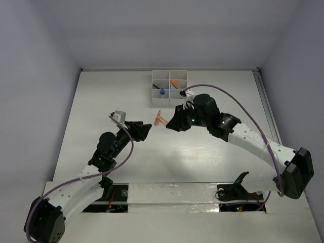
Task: Sort the stationery into containers
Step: Close the pen cap on the pen.
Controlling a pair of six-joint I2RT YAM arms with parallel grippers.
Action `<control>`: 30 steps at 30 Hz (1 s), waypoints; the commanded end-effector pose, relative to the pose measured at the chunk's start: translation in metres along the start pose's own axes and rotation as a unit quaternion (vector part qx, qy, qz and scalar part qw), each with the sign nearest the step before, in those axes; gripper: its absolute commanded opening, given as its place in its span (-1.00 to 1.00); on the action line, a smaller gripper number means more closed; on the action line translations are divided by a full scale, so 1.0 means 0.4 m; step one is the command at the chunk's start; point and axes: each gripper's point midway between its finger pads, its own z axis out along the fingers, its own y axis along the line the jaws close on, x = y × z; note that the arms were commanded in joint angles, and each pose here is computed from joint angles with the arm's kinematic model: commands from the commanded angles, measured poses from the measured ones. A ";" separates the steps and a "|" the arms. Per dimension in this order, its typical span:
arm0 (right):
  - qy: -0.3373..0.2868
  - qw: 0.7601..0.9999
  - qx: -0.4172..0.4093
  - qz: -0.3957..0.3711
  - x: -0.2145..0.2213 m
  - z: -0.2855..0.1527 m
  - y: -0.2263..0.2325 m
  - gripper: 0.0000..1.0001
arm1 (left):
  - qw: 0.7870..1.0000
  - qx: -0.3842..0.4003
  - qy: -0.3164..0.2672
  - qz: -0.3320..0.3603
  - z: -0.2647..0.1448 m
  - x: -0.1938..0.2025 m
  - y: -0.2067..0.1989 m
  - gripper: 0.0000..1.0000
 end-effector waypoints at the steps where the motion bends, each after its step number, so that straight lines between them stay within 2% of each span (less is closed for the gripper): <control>1: 0.004 0.997 -0.073 0.004 -0.043 -0.049 0.092 -1.00 | 0.995 0.076 -0.051 0.050 0.001 -0.077 -0.101 0.07; 5: 0.017 0.995 -0.100 0.009 -0.049 -0.077 0.126 -1.00 | 0.991 0.085 -0.063 0.086 0.003 -0.090 -0.155 0.23; 12: 0.018 0.993 -0.114 0.012 -0.056 -0.124 0.157 -1.00 | 0.988 0.105 -0.065 0.093 0.013 -0.104 -0.201 0.21; 17: 0.019 0.993 -0.115 0.016 -0.050 -0.131 0.159 -1.00 | 0.987 0.115 -0.069 0.092 0.010 -0.116 -0.219 -0.04; 22: 0.013 0.993 -0.119 0.014 -0.061 -0.129 0.164 -1.00 | 0.987 0.119 -0.064 0.089 0.006 -0.107 -0.224 -0.18; 23: 0.013 0.993 -0.119 0.014 -0.063 -0.127 0.164 -1.00 | 0.987 0.120 -0.064 0.089 0.005 -0.108 -0.224 -0.32; 30: 0.015 0.993 -0.114 0.017 -0.067 -0.119 0.154 -1.00 | 0.987 0.118 -0.068 0.088 0.000 -0.116 -0.225 -0.88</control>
